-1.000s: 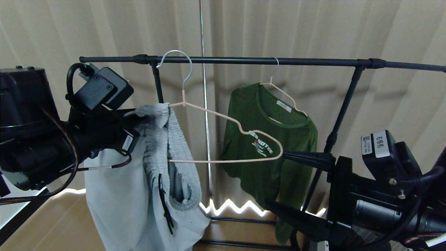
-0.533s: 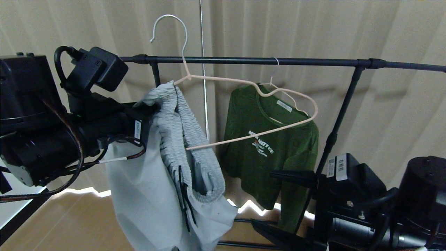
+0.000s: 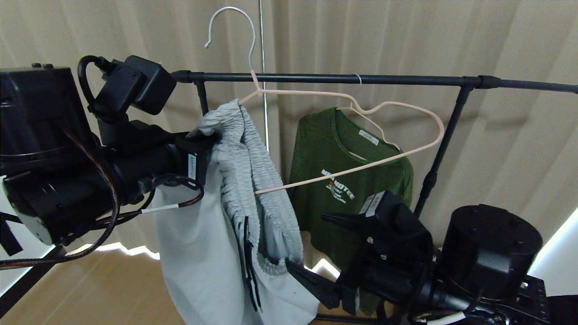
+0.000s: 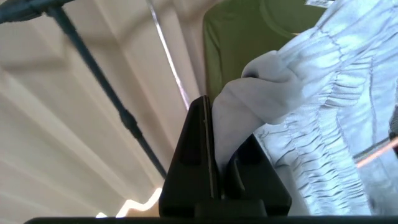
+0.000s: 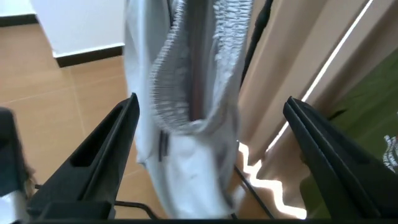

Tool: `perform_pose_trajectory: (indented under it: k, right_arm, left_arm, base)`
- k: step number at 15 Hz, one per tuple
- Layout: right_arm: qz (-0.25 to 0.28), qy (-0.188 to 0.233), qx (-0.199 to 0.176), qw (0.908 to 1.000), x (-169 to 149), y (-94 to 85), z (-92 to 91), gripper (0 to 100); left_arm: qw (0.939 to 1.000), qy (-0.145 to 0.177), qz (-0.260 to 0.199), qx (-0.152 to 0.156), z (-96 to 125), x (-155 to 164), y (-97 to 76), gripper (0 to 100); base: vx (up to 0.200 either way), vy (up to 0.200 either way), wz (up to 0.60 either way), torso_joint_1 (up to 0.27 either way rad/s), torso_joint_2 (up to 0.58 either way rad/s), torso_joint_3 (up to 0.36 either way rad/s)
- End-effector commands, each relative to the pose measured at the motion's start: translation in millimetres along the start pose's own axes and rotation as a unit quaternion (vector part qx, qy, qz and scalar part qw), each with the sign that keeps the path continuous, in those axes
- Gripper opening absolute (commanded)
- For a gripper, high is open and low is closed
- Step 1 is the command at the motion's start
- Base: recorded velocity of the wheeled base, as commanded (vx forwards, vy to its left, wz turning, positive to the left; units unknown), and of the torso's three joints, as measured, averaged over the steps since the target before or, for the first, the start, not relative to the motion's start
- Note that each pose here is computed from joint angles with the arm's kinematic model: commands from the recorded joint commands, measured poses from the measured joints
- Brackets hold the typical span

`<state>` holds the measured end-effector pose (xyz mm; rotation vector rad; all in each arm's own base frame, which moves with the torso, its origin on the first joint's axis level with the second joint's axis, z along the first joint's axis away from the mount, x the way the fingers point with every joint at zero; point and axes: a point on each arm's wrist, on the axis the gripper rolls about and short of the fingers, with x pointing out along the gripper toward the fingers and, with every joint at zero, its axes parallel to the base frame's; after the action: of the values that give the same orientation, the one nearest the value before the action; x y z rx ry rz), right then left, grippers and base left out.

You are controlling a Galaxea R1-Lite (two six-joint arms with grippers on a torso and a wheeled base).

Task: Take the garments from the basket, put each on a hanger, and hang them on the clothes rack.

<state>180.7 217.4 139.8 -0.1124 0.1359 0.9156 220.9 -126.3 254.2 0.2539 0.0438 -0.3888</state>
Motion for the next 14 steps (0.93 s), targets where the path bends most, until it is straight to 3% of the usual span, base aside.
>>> perform_pose_trajectory:
  k: [1, 7, 8, 12, 14]
  right_arm:
    - [-0.015, 0.024, 0.002, 0.9996, 20, -1.7, -13.5, 100]
    - [-0.058, 0.062, 0.017, 0.9963, 28, -7.8, -33.6, 100]
    - [-0.069, 0.064, 0.018, 0.9954, 25, -10.7, -34.6, 0]
    - [-0.113, 0.053, 0.024, 0.9919, 18, -32.6, -33.7, 0]
    - [-0.153, 0.030, 0.028, 0.9874, 12, -55.7, -29.6, 0]
  left_arm:
    - [1.0000, -0.005, -0.007, 0.000, 2, -3, -3.3, 0]
    - [0.9997, -0.017, -0.016, 0.000, 6, -13, -7.2, 0]
    - [0.9997, -0.018, -0.014, -0.001, 7, -13, -5.9, 0]
    - [0.9999, -0.012, 0.001, 0.004, 3, -13, 1.8, 0]
    - [0.9997, -0.008, 0.018, 0.012, 2, -12, 9.8, 0]
  base:
    - [0.000, 0.000, 0.00, 0.000, 0.00, 0.000]
    - [0.000, 0.000, 0.00, 0.000, 0.00, 0.000]
    - [0.000, 0.000, 0.00, 0.000, 0.00, 0.000]
    - [0.000, 0.000, 0.00, 0.000, 0.00, 0.000]
    - [0.000, 0.000, 0.00, 0.000, 0.00, 0.000]
